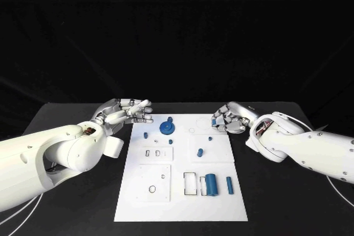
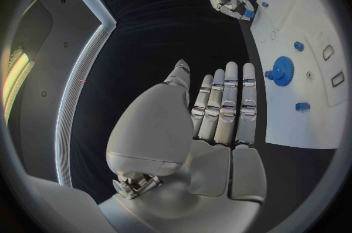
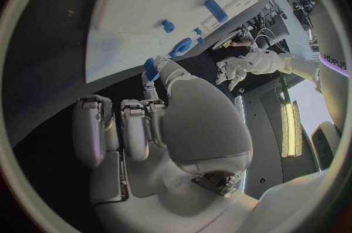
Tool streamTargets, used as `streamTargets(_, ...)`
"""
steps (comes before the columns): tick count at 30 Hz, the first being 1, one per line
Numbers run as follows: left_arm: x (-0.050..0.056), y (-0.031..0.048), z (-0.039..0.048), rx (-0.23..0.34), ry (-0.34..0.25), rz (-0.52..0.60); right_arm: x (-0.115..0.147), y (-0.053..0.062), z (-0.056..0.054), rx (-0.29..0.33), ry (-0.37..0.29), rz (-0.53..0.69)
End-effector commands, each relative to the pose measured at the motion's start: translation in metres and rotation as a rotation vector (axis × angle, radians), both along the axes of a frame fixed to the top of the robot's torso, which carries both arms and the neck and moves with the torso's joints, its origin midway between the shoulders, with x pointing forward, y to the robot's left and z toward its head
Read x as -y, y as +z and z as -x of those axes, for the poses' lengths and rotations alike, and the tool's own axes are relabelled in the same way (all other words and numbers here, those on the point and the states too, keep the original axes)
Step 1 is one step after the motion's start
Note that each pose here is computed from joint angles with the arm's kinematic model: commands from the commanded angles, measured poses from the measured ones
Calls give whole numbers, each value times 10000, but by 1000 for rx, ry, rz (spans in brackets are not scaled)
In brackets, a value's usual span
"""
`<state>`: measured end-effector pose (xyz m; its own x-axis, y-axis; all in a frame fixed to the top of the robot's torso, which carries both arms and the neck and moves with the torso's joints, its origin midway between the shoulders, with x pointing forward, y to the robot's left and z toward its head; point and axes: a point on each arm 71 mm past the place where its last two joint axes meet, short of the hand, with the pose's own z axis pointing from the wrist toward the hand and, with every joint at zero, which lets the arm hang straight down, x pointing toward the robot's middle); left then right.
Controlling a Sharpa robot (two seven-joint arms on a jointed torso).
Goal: Assemble the parts on the task board
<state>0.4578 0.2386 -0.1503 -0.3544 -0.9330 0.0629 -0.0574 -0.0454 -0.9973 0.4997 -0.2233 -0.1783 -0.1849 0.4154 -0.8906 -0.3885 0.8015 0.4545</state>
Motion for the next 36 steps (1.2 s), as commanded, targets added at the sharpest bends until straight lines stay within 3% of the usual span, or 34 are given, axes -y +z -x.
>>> streamTargets(1,22,7,-4,4,-21,7,-176,110,56,17,-21,37)
streamTargets(6,28,1,-20,4,-21,7,-603,249,172,57,49,51)
streamTargets(10,43,1,-25,6,-23,8,-960,260,258,66,113,66)
streamTargets(15,53,-2,-32,6,-24,10,-1305,157,351,61,170,95)
streamTargets(22,48,-11,-37,-14,-17,29,-1598,-48,468,40,218,122)
streamTargets(36,49,-7,-36,-9,-17,26,-1811,-302,584,2,264,172)
